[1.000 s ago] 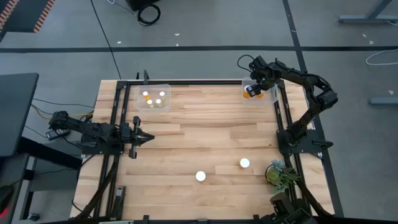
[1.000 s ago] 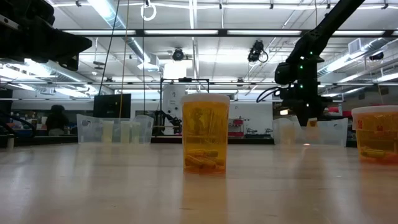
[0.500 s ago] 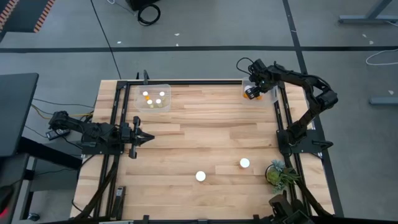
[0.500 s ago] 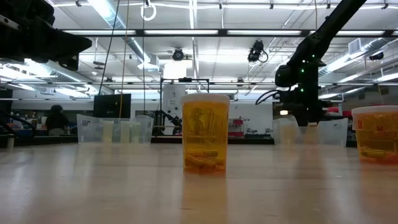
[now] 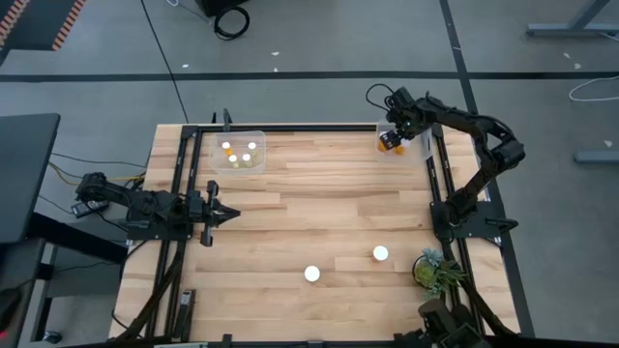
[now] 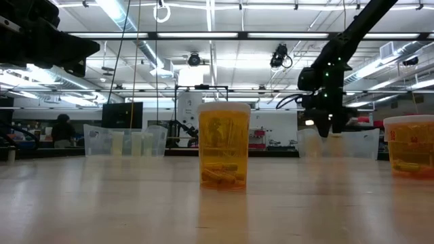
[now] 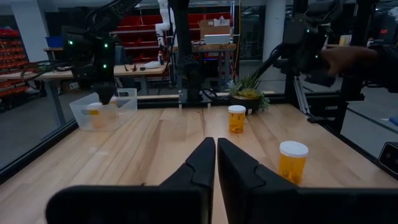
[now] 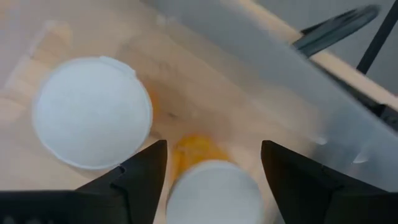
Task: Pick and place medicine bottles into bin by pill shape (circle, oval)
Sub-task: Put the right orange capsule bottle into the right transparent bin
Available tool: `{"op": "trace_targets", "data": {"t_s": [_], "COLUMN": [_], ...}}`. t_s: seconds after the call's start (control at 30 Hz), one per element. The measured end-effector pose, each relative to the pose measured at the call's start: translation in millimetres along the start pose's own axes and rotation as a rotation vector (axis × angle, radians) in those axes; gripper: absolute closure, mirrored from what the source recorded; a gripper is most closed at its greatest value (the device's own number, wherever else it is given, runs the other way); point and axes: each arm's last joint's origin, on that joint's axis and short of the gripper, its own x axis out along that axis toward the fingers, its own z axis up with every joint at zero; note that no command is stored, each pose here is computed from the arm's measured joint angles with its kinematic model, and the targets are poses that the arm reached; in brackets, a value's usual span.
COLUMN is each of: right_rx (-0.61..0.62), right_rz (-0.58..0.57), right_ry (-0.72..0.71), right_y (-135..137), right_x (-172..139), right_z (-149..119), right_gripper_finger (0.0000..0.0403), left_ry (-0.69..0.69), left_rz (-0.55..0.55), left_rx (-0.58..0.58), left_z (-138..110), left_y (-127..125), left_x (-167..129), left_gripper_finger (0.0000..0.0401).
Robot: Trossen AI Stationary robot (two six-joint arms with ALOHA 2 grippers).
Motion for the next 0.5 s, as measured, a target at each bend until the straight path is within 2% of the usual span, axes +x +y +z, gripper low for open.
{"op": "trace_targets", "data": {"t_s": [0.5], "right_rx": [-0.011], "right_rz": [-0.043], "right_ry": [-0.009], "right_y": [0.7], "right_x": [-40.9], "right_z": [22.3], "right_gripper_finger": [0.0134], "left_ry": [0.000], "left_rz": [0.000], "left_rx": [0.000], "left_z": [-0.1], "left_y": [0.0], "left_x": [0.0], "left_gripper_finger": [0.0368]}}
